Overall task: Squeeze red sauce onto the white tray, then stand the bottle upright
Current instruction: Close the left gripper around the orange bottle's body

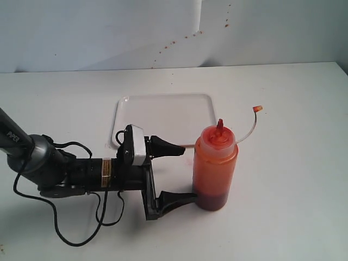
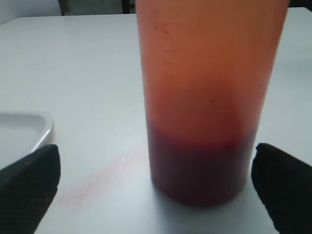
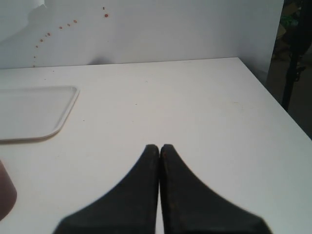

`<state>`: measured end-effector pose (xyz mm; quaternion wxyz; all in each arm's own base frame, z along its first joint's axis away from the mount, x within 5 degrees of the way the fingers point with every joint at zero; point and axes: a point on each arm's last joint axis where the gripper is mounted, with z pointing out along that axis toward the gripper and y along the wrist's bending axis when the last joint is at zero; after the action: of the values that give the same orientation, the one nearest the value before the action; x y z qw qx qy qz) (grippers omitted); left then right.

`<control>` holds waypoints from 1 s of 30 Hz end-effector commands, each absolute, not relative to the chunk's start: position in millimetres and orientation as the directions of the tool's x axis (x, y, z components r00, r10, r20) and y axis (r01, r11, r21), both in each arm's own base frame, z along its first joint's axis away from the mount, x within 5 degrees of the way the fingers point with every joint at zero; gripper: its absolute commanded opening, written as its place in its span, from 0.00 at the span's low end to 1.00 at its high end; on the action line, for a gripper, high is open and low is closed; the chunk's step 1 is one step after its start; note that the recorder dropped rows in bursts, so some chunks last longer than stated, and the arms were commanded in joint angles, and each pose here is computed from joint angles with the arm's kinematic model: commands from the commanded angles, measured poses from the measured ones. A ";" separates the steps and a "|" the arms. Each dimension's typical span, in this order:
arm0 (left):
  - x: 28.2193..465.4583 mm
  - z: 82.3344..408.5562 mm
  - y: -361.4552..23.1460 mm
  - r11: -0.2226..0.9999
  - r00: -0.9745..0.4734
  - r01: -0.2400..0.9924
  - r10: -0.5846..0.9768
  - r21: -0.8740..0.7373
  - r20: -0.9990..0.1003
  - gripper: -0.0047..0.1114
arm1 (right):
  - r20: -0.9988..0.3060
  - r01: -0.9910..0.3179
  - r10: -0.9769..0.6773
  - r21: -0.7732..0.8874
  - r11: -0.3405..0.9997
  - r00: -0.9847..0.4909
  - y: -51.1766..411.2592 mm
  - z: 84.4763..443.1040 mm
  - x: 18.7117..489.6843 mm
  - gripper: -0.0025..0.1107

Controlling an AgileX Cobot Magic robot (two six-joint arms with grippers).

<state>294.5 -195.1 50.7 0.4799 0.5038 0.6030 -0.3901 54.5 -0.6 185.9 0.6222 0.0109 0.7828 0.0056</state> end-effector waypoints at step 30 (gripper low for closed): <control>304.6 57.3 -264.0 0.048 -0.038 0.999 0.385 -0.021 -0.922 0.94 | -0.977 0.016 0.028 0.026 1.000 -0.211 -0.9 186.0 54.4 0.02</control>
<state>303.1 -260.6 57.5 0.3873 0.5652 0.6130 -0.3934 54.5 -0.6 185.9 0.6222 0.0109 0.7828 0.0056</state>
